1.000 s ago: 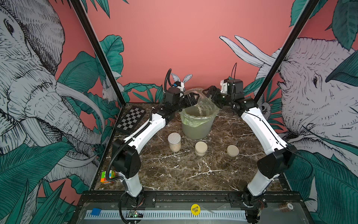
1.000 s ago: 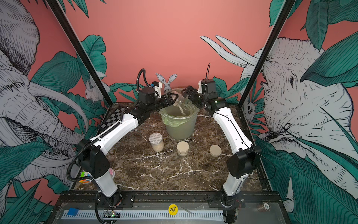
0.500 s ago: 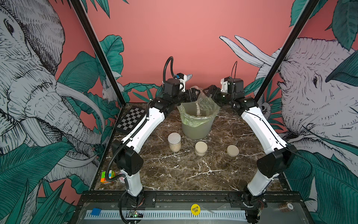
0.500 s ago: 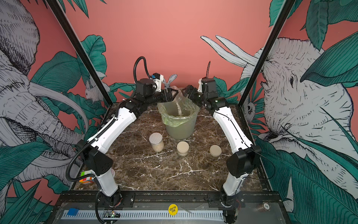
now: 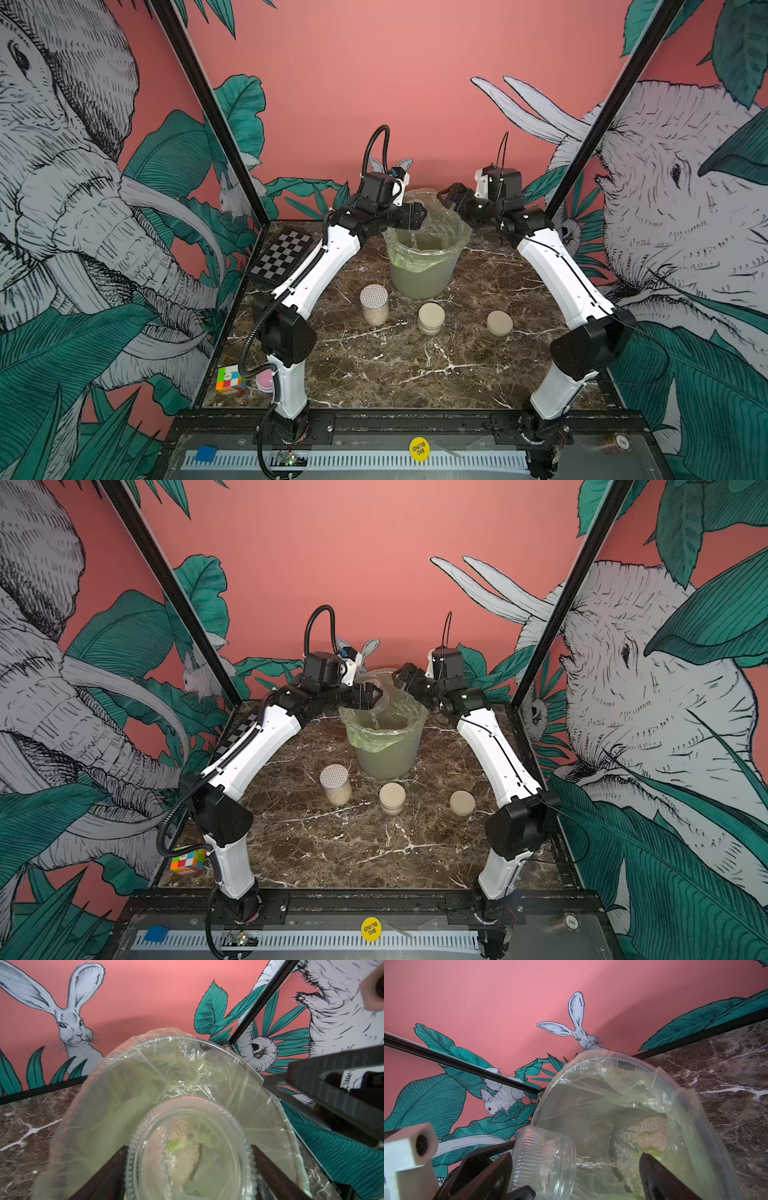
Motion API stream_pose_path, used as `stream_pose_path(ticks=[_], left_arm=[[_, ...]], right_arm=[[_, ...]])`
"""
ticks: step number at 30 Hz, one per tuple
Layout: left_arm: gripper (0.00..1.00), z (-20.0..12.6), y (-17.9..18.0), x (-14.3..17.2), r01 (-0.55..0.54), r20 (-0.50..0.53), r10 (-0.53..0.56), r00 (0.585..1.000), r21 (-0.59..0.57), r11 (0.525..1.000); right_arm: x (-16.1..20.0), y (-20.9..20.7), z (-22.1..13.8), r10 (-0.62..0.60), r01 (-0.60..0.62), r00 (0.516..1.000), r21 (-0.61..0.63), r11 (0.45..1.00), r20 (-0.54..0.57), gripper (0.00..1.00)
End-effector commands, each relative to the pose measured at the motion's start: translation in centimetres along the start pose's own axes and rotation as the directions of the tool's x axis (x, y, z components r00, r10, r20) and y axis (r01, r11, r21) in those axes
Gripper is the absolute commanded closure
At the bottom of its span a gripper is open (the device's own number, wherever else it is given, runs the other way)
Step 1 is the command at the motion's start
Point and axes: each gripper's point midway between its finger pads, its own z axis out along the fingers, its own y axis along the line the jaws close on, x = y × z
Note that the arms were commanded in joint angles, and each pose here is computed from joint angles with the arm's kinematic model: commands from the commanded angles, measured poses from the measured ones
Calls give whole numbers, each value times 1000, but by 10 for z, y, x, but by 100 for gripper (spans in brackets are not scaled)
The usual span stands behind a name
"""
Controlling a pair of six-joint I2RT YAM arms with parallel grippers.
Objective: Empty moldy rice from jars
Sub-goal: Pour the moldy rice from the jar into the trash bin.
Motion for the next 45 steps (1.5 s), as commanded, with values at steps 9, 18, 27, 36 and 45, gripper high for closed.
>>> stream_pose_path(ticks=[9,18,27,36,45], left_arm=[[100,-12,-27,-19,-316,-8,316,949,-97,944],[100,-13,-16,-17,-351,-43,348,936,-123,928],[100,-19,-14,-15,-288,-29,286,958,-92,953],[100,-20,-37,-17,-305,-24,306,952,33,952],[100,-25,-26,-20,-280,-4,280,960,-17,960]], right_arm=[[1,-3,7,-10,9,1000,-18,1000,-5,5],[-3,-5,1,-10,10,1000,0,1000,17,6],[1,-6,7,-2,2,1000,-13,1000,8,6],[-1,5,11,-27,27,1000,-71,997,1,5],[4,-2,12,-307,308,950,10,951,-51,5]])
